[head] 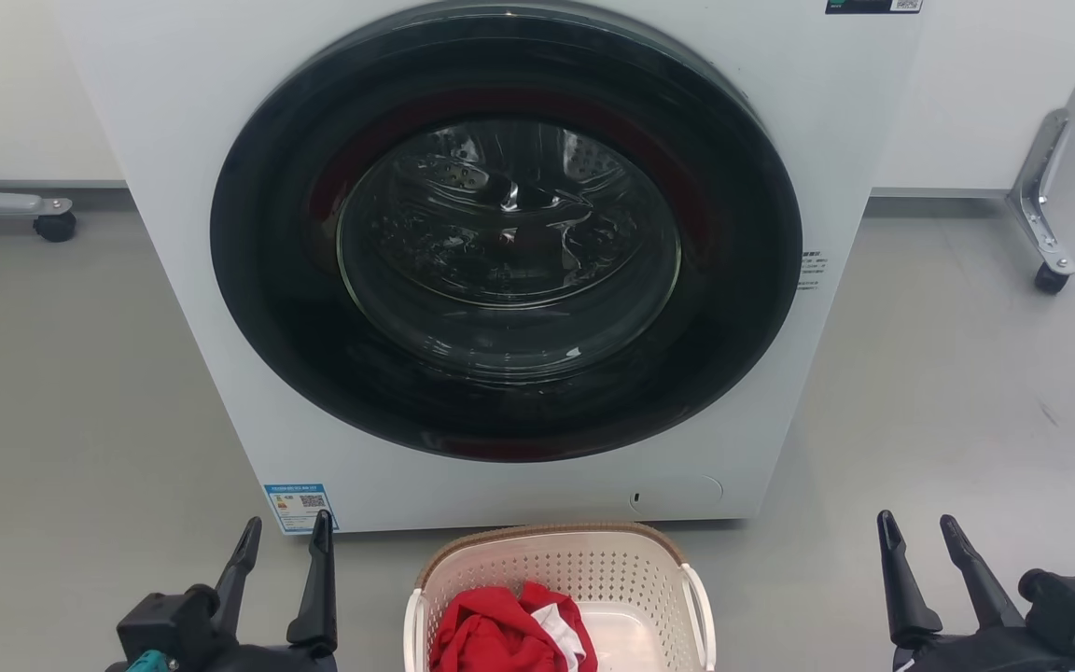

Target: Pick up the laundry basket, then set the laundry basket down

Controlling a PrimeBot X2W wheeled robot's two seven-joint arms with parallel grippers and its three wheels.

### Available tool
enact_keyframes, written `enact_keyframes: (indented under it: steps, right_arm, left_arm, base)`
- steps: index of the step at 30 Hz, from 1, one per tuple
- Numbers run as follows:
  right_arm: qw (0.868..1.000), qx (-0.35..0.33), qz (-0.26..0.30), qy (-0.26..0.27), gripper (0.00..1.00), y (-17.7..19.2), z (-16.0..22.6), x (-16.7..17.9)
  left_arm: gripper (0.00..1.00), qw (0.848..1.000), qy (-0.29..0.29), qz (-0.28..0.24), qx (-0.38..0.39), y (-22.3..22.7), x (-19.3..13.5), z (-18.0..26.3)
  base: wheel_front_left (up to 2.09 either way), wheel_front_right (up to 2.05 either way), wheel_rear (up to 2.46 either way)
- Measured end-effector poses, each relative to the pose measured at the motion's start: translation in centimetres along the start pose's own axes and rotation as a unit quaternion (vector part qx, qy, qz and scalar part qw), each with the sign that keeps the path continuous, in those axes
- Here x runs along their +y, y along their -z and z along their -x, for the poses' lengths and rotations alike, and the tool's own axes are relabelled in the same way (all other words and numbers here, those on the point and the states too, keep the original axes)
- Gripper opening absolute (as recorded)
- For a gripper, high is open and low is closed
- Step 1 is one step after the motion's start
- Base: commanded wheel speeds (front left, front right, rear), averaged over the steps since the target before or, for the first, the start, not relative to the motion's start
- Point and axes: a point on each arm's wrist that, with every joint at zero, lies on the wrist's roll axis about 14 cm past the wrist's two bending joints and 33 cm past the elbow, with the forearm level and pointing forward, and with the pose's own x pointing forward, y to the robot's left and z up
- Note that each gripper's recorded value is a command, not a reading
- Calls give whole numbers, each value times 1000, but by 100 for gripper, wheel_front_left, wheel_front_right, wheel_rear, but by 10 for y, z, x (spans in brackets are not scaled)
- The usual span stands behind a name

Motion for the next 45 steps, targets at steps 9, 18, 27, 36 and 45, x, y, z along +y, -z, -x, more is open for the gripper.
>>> enact_keyframes:
  steps: [9, 18, 27, 36, 45]
  right_arm:
    - [998, -11, 57, -14, 100, -2, -1, 5]
    - [993, -13, 113, -31, 100, 2, 0, 11]
    - [993, -10, 114, -30, 100, 4, -1, 11]
    - [993, -10, 113, -27, 100, 4, -1, 8]
    - [993, -6, 116, -26, 100, 7, -2, 7]
  left_arm:
    - [100, 999, 7, -49, -8, 2, -5, 2]
    - [100, 994, 18, -108, -14, 6, -10, 4]
    - [100, 994, 14, -109, -11, 7, -6, 4]
    - [100, 994, 11, -109, -7, 10, -5, 4]
    - [100, 994, 11, -109, -2, 13, -6, 3]
  base:
    - [0, 0, 0]
    - [0, 0, 0]
    - [0, 0, 0]
    - [0, 0, 0]
    - [0, 0, 0]
